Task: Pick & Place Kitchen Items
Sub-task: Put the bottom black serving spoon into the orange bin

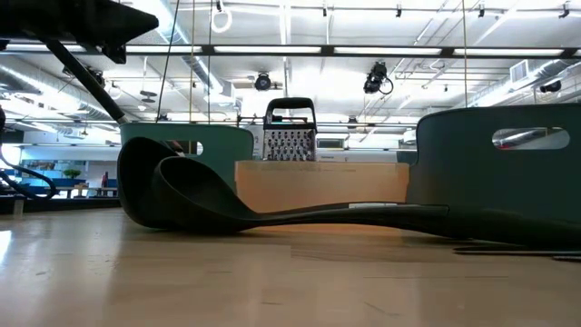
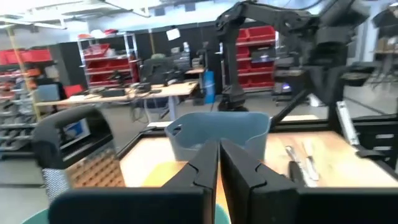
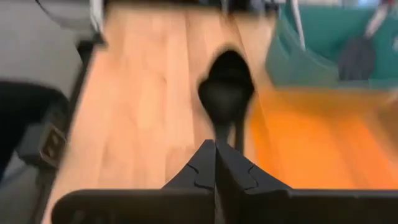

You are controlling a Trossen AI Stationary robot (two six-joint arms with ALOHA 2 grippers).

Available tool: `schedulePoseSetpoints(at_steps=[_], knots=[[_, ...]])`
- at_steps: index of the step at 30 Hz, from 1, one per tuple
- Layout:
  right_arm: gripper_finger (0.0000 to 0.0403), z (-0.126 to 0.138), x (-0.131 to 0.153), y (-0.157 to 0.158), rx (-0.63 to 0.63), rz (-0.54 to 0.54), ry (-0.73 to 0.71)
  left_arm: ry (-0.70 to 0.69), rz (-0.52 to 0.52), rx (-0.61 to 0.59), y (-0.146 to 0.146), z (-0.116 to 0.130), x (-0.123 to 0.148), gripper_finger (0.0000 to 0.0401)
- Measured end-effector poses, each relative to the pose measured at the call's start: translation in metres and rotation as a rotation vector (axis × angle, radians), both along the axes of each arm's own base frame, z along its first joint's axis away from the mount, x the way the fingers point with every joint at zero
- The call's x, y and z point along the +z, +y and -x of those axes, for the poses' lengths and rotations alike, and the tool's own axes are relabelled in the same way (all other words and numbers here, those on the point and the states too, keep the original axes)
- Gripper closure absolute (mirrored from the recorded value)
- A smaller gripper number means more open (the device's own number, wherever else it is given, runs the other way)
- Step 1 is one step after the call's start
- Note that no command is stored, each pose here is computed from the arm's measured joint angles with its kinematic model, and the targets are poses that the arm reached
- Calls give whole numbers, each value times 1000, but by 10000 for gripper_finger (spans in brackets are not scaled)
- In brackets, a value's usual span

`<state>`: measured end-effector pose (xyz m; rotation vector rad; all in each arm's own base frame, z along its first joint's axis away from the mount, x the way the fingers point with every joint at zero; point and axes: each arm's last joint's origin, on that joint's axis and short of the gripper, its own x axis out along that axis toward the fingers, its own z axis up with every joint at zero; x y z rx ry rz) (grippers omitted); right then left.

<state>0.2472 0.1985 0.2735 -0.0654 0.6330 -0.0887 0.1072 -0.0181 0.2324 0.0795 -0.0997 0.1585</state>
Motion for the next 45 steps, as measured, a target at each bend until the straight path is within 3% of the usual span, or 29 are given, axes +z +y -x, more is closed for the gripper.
schedulePoseSetpoints(at_steps=[5, 9, 12, 17, 21, 33, 45], knots=[[392, -17, 17, -14, -22, -75, 206, -7, 50, -33, -1, 0, 0, 386], [380, -41, 17, -20, -6, -154, 297, -2, 44, -138, -4, 0, -1, 393], [339, -61, 12, -23, -3, -204, 344, -1, 72, -156, -4, 0, -1, 394], [245, -87, -5, -33, -50, -180, 399, -2, 88, -158, -4, 0, -1, 391], [209, -102, -25, -37, -36, -235, 490, -1, 79, -140, -4, 0, -1, 390], [221, -116, -81, -27, -131, -107, 581, 25, 75, -134, -4, -1, -4, 390], [244, -103, -99, -6, -217, -110, 648, 29, 76, -134, -4, -1, -4, 389]])
